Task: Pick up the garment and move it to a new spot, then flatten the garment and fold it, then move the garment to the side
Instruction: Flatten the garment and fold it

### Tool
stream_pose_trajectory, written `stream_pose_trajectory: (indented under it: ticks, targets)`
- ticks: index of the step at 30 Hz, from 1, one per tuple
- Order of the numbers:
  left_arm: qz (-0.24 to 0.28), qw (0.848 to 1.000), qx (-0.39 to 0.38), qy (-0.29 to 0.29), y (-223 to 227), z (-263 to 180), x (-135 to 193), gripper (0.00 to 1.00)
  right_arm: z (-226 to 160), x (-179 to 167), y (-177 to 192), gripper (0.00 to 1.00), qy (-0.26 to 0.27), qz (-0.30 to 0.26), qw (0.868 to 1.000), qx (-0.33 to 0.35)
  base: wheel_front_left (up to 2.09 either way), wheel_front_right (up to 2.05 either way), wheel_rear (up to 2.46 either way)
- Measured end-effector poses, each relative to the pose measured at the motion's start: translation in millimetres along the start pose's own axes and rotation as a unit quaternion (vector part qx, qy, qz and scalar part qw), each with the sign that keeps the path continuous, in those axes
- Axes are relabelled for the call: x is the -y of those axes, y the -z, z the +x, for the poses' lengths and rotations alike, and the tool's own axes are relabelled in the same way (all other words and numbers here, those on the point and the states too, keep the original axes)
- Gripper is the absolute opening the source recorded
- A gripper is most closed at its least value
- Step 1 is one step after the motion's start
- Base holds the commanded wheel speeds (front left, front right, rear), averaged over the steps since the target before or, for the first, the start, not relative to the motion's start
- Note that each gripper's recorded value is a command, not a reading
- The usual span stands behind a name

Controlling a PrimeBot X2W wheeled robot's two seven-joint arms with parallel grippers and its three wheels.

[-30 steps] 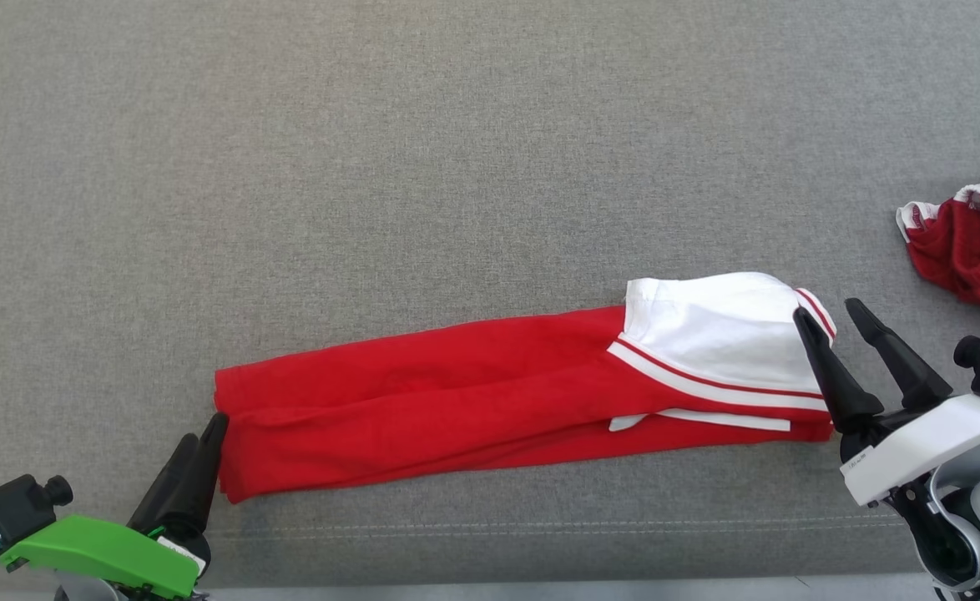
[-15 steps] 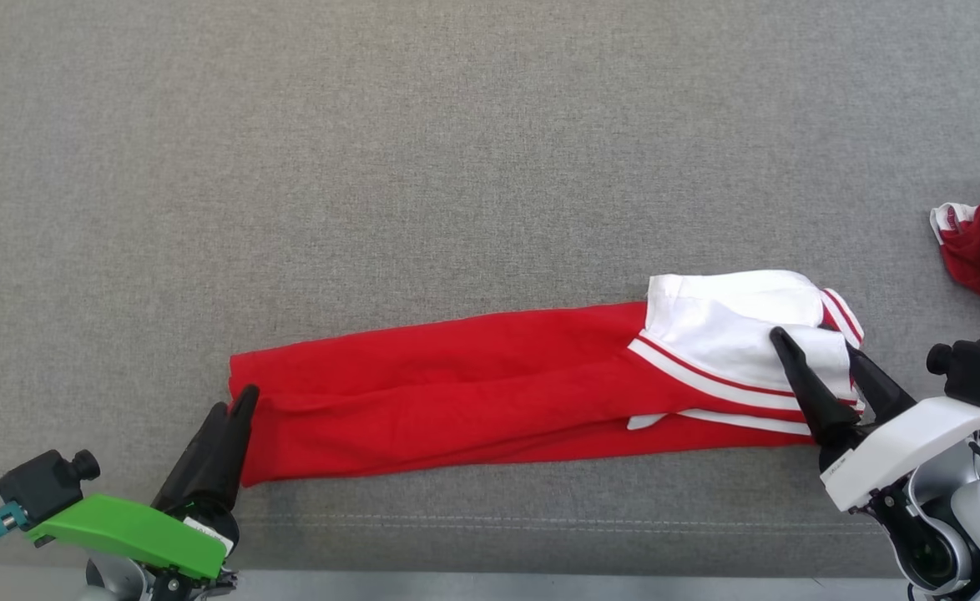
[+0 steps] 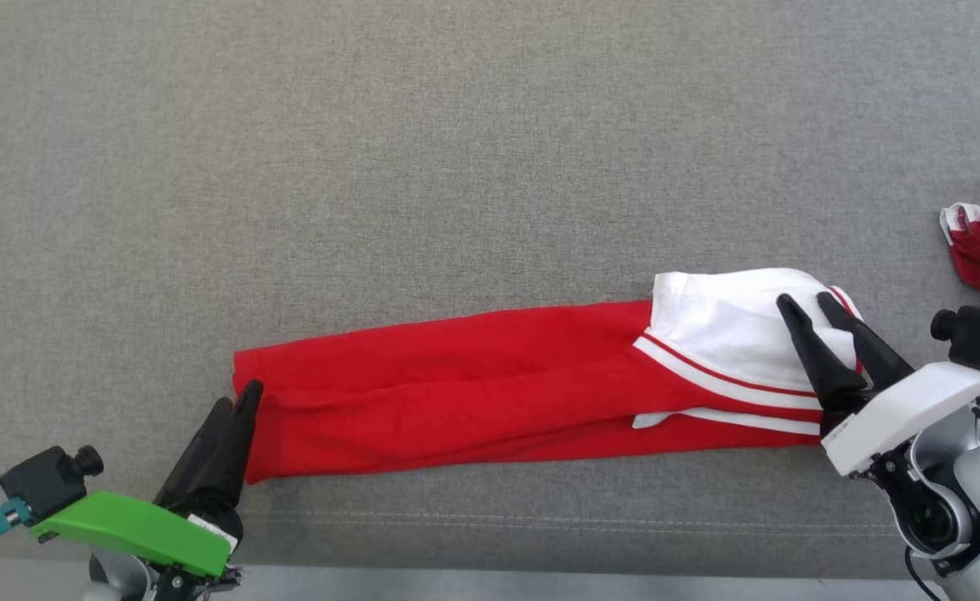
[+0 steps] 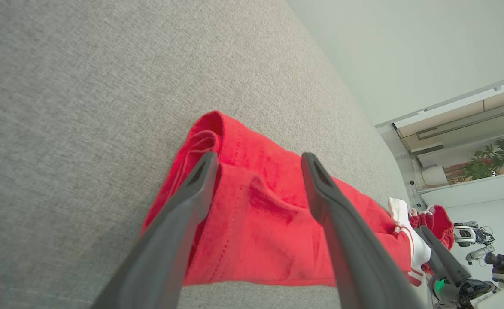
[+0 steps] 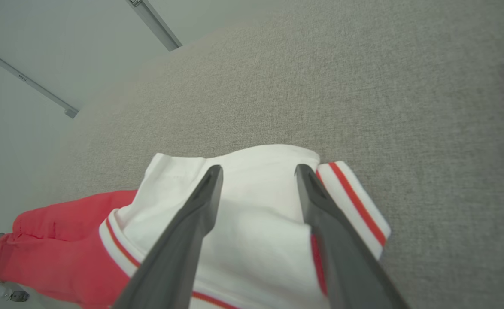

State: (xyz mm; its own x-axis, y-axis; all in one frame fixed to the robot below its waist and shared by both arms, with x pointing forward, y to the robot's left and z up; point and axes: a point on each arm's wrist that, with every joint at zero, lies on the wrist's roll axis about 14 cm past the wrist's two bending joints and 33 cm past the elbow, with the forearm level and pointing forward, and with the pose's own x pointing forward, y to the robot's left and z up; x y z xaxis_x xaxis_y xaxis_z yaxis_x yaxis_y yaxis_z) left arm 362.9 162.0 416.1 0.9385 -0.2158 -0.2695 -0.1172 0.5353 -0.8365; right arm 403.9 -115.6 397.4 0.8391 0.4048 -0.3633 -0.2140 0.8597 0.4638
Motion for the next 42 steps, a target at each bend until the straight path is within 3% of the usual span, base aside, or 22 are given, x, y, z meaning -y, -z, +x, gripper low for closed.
stream_pose_trajectory:
  ticks: [1,8,9,10,12,32,33,35,36,38,42]
  targets:
    - [-0.001,1.0,0.001,0.001,0,0,1,1.0,1,-1,-1,0.0,-0.002,0.0,1.0,0.001,0.0,0.0,0.0]
    - [0.0,1.0,0.006,0.0,-2,-1,0,1.0,3,-2,1,0.01,-0.005,0.002,1.0,-0.005,0.0,0.0,0.0]
    - [0.0,1.0,0.006,0.0,-2,-1,1,1.0,3,-2,1,0.31,-0.005,0.002,1.0,-0.006,0.0,0.0,0.0]
    - [-0.001,1.0,0.007,0.0,-2,-1,1,1.0,2,-1,1,0.45,-0.004,0.001,1.0,-0.007,0.0,0.0,0.0]
    - [-0.002,1.0,0.008,0.001,-2,-1,1,1.0,2,0,2,0.98,-0.003,-0.002,1.0,-0.009,0.0,0.0,0.0]
    - [-0.007,1.0,0.012,0.016,0,1,11,1.0,-17,2,16,1.0,-0.015,-0.059,0.996,-0.059,0.0,0.0,0.0]
    - [-0.007,1.0,0.013,0.016,0,0,12,1.0,-18,2,17,0.85,-0.016,-0.06,0.996,-0.062,0.0,0.0,0.0]
    - [-0.007,1.0,0.013,0.017,0,0,13,1.0,-19,1,17,0.44,-0.018,-0.062,0.996,-0.064,0.0,0.0,0.0]
    - [-0.007,1.0,0.014,0.018,0,0,13,1.0,-19,1,16,0.37,-0.019,-0.064,0.996,-0.063,0.0,0.0,0.0]
    - [-0.007,1.0,0.014,0.019,0,-1,14,1.0,-20,0,14,0.0,-0.021,-0.066,0.996,-0.061,0.0,0.0,0.0]
    - [-0.007,1.0,0.015,0.021,0,-2,16,1.0,-20,-4,10,0.0,-0.028,-0.068,0.996,-0.056,0.0,0.0,0.0]
